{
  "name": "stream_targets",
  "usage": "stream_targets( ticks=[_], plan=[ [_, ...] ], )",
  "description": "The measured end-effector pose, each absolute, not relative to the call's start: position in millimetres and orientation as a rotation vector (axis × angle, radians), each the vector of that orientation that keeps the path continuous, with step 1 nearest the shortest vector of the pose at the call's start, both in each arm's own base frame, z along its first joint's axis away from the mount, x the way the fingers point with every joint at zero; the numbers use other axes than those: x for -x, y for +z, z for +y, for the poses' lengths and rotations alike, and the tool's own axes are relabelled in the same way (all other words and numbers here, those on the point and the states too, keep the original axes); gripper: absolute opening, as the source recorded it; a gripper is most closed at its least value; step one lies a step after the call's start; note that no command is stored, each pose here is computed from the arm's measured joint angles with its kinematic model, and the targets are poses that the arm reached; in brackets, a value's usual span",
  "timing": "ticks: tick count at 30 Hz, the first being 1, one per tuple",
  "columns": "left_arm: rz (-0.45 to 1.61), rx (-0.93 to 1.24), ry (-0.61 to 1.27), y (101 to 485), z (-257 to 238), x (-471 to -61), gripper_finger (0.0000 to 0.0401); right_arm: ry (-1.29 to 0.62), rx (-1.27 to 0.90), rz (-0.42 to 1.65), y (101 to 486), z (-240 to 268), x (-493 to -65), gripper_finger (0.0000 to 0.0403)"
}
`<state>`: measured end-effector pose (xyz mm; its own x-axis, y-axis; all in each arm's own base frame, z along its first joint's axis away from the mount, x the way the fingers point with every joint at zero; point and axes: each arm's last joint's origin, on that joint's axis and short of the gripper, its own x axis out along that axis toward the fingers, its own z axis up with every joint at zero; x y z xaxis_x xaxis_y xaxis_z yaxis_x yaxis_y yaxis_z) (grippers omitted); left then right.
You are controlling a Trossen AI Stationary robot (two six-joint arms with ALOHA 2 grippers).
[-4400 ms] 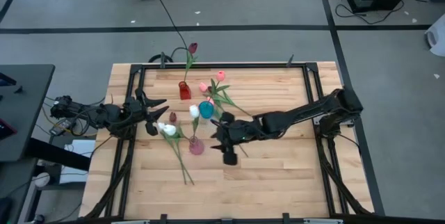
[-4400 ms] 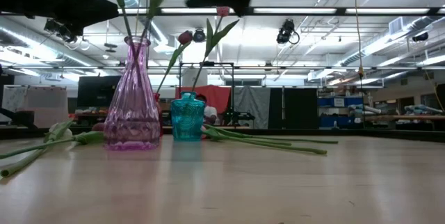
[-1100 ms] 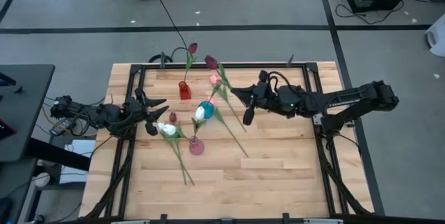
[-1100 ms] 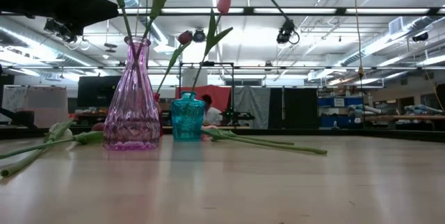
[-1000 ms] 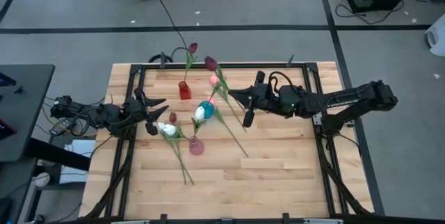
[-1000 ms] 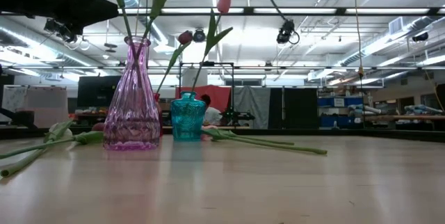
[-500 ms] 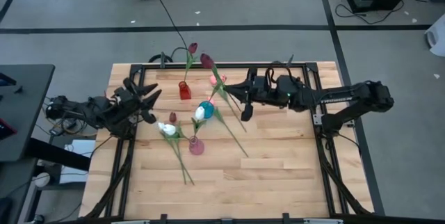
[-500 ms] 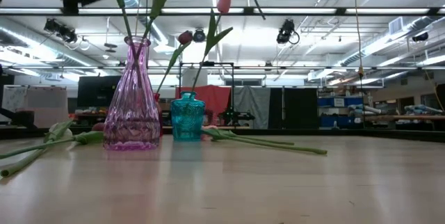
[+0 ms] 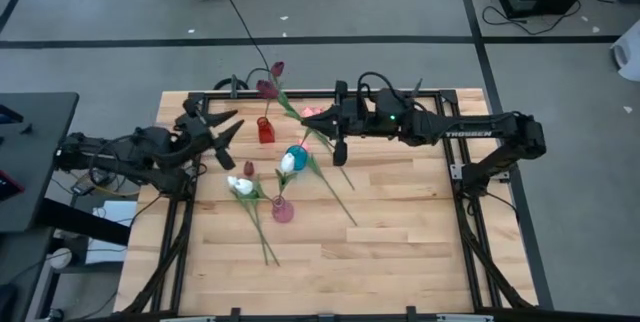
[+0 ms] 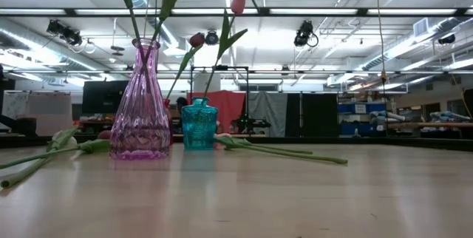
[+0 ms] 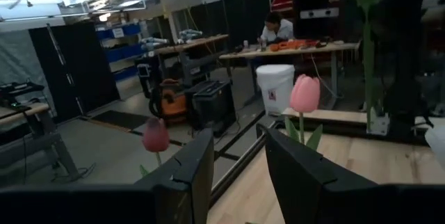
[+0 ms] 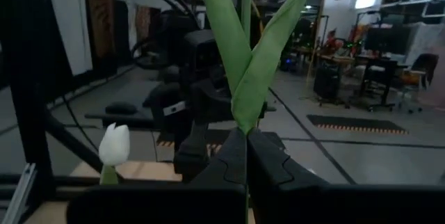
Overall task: Sort flowers into vase by color
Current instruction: Put the top red tulip into the red vase
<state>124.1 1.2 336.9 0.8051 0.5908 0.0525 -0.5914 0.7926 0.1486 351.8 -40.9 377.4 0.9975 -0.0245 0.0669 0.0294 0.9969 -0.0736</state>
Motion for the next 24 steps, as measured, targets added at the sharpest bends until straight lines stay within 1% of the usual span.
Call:
stream_targets(
  ticks=[7,10,14,19,23,24],
  plan=[
    [0.018,-0.183,0.627,332,-2,-142,0.0137,-0.029,0.108,-0.07,380,-42,-354,0.0007],
    [-0.003,-0.215,0.649,338,0,-147,0.0137,-0.033,0.121,-0.121,386,-42,-353,0.0007],
    [0.005,-0.238,0.642,362,6,-150,0.0137,-0.033,0.126,-0.186,392,-41,-352,0.0007],
    [0.02,-0.232,0.528,391,11,-160,0.0137,-0.03,0.129,-0.214,410,-42,-355,0.0007],
    [0.024,-0.241,0.425,406,13,-170,0.0137,-0.025,0.133,-0.197,423,-48,-366,0.0007],
    [0.026,-0.241,0.396,408,13,-174,0.0137,-0.015,0.136,-0.226,430,-50,-368,0.0007]
  ],
)
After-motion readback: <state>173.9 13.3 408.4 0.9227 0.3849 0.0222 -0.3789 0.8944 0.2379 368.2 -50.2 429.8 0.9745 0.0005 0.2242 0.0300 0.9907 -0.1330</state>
